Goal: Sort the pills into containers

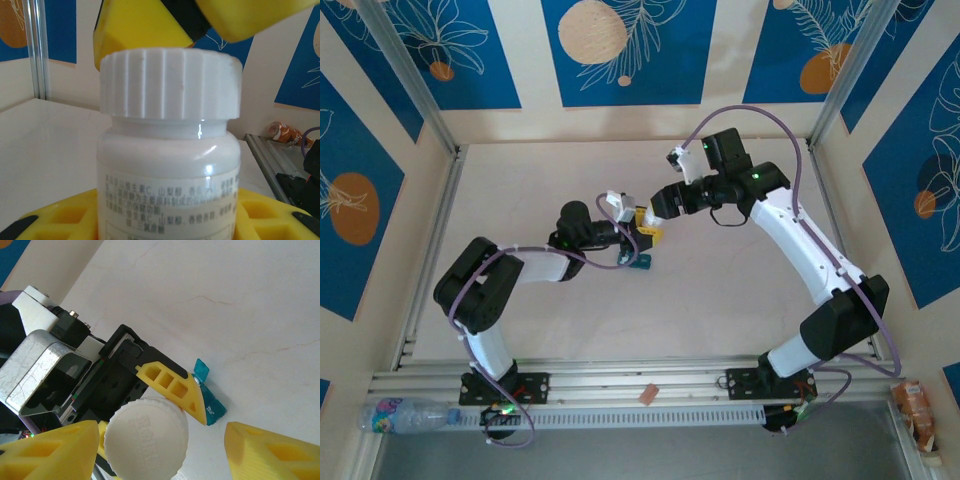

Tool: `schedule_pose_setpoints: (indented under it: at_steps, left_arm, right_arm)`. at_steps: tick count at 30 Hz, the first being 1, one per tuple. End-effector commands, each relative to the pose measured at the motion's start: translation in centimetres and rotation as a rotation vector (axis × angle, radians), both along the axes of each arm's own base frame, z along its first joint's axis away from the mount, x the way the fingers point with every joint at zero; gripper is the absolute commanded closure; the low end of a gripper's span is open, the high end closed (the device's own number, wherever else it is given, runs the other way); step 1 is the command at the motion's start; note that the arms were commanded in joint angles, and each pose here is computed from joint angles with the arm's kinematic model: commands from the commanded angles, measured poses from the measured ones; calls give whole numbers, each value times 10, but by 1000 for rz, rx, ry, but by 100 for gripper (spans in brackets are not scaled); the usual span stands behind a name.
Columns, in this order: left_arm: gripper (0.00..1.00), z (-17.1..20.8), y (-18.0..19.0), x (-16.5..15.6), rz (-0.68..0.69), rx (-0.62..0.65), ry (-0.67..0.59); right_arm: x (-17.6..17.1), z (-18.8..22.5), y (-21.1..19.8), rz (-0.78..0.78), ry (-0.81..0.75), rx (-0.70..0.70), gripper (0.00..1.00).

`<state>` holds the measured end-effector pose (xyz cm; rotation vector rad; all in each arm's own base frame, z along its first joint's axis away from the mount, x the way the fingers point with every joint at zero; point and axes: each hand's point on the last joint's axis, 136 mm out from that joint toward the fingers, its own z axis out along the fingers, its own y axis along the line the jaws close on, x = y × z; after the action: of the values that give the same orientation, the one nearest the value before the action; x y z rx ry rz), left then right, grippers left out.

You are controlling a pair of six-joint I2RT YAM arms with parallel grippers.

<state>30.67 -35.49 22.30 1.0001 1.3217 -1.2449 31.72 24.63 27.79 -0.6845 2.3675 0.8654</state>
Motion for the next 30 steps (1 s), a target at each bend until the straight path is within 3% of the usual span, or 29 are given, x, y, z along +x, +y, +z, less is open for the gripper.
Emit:
schedule_pose_setpoints:
  at_steps: [1, 7, 11, 15, 21, 26, 30]
  left_arm:
    - [100, 13, -1, 1, -23, -30, -33]
    - [100, 13, -1, 1, -24, -30, -31]
    - [100, 14, -1, 1, -25, -32, -32]
    - [100, 14, -1, 2, -22, -32, -31]
    - [100, 17, -2, 3, -18, -37, -39]
    - [100, 17, -3, 5, -18, -35, -37]
    - [100, 18, -3, 5, -17, -32, -37]
  right_arm:
    - [-4, 2, 7, 34, 16, 9, 35]
    - [-5, -2, 9, 43, 29, 5, 39]
    - [-5, -5, 10, 40, 39, 3, 54]
    - [-5, -10, 9, 13, 58, -10, 62]
    - [-6, -28, 11, -122, 143, -40, 66]
    - [-10, -56, 6, -379, 268, -120, 65]
    - [-14, -66, 10, -467, 312, -90, 65]
